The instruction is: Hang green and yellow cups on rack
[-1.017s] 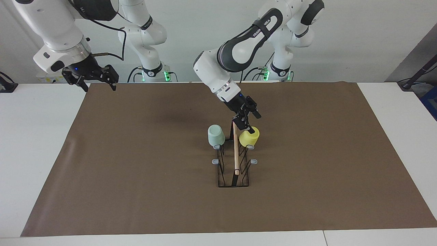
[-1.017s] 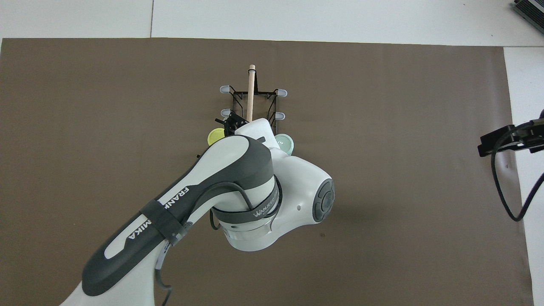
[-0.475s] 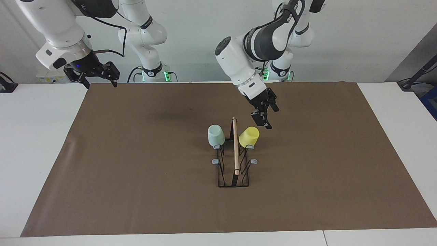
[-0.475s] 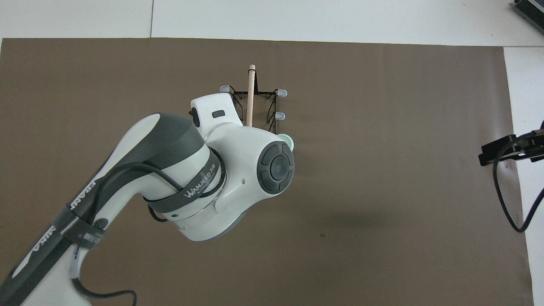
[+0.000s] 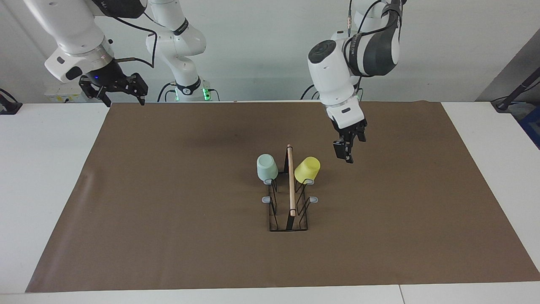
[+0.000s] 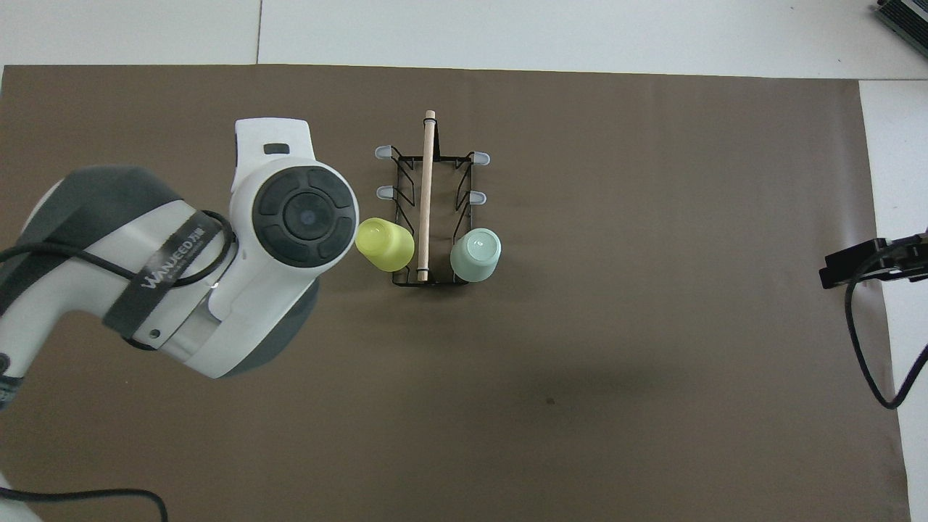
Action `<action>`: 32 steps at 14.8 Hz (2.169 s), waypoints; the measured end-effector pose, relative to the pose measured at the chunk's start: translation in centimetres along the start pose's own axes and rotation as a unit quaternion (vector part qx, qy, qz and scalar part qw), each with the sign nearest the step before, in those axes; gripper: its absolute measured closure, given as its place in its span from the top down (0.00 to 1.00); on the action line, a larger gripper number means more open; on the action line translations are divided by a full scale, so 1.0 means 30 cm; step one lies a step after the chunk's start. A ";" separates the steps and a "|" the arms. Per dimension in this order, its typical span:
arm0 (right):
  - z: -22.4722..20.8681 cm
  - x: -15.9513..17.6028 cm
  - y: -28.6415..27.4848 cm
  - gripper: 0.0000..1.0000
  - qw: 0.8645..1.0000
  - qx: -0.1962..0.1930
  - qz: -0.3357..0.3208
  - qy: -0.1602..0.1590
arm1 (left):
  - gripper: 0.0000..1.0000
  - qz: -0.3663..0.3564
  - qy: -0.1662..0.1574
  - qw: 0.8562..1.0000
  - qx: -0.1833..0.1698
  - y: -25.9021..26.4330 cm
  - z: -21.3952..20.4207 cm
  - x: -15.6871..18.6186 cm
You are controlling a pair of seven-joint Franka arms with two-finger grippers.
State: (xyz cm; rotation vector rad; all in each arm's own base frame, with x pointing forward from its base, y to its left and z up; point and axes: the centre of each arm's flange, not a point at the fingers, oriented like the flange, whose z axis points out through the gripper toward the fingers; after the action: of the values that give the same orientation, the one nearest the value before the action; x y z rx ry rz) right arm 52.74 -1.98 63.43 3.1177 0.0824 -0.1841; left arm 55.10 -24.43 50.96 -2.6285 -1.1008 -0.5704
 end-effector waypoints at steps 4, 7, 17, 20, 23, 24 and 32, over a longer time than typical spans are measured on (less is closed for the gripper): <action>-0.009 0.016 0.002 1.00 1.000 -0.002 0.000 0.022 | 1.00 0.104 -0.057 0.992 -0.034 -0.168 0.028 0.161; -0.003 0.033 0.002 1.00 0.999 -0.003 -0.001 0.038 | 1.00 0.224 -0.074 0.970 -0.055 -0.241 0.036 0.228; 0.002 0.025 0.002 1.00 0.999 -0.003 -0.001 0.036 | 1.00 0.385 -0.126 0.901 -0.155 -0.414 0.006 0.508; -0.002 0.022 0.002 1.00 0.999 -0.002 -0.001 0.038 | 1.00 0.396 -0.133 0.896 -0.151 -0.464 -0.044 0.570; -0.003 0.021 0.002 1.00 0.999 -0.002 -0.001 0.038 | 1.00 0.396 -0.156 0.894 -0.139 -0.504 -0.108 0.605; -0.003 0.021 0.002 1.00 0.999 -0.002 -0.001 0.038 | 1.00 0.397 -0.165 0.893 -0.135 -0.513 -0.124 0.611; -0.003 0.021 0.002 1.00 0.999 -0.002 -0.001 0.038 | 1.00 0.431 -0.213 0.869 -0.118 -0.546 -0.145 0.581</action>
State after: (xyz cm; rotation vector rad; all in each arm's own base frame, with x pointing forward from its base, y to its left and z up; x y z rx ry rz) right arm 53.37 -2.01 63.46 3.1196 0.0871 -0.0655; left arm 53.32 -3.73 63.55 -3.1345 0.1832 0.0902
